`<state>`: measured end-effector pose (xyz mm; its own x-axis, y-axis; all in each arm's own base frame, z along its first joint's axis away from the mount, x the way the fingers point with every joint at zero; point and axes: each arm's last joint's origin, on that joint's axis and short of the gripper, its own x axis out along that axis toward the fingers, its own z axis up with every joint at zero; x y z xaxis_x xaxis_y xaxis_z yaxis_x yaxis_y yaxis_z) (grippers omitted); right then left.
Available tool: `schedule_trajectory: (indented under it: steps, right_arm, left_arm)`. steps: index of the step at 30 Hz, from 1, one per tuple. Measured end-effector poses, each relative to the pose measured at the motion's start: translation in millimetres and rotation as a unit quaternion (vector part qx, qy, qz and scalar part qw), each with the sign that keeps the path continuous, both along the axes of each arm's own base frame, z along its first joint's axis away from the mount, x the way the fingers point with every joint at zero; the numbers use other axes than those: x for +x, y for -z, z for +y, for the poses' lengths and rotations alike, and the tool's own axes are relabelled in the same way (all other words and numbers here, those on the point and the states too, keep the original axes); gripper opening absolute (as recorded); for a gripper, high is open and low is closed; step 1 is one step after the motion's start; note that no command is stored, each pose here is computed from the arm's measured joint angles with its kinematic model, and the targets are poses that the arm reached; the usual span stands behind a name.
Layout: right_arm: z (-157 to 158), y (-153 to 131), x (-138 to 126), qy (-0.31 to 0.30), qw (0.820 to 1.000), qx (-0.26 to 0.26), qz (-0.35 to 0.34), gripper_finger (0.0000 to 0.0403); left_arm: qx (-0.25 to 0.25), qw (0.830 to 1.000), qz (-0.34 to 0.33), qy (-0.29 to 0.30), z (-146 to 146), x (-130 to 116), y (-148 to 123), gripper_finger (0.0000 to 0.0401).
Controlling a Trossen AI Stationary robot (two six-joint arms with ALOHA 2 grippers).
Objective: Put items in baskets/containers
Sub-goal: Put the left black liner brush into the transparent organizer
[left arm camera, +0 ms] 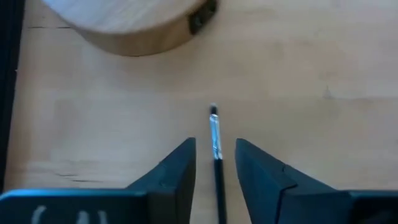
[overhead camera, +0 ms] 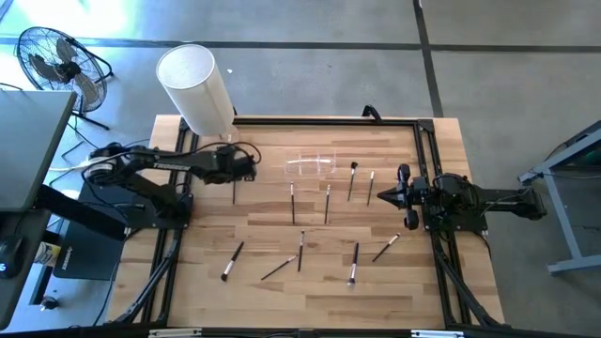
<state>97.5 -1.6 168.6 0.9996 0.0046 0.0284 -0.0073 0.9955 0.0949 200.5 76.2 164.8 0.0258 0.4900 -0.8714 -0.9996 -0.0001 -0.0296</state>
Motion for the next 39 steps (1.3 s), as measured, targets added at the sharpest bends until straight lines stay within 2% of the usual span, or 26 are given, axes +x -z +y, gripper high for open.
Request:
schedule_trajectory:
  steps: [8,16,25,35,39]
  right_arm:
    - [0,0,0,0.0,1.0,0.0,0.0,0.0]
    - [0,0,0,0.0,1.0,0.0,0.0,0.0]
    - [0,0,0,0.0,1.0,0.0,0.0,0.0]
    - [0,0,0,0.0,1.0,0.0,0.0,0.0]
    - [0,0,0,0.0,1.0,0.0,0.0,0.0]
  left_arm:
    - [-0.016,0.999,0.011,-0.043,20,-4,9,0.0124]
    - [-0.019,1.0,0.007,-0.006,32,5,19,0.0124]
    - [-0.023,0.999,0.029,-0.006,34,10,33,0.0124]
    - [0.0,0.999,0.033,-0.011,36,11,35,0.0123]
    - [-0.001,0.999,0.03,-0.011,36,11,35,0.0105]
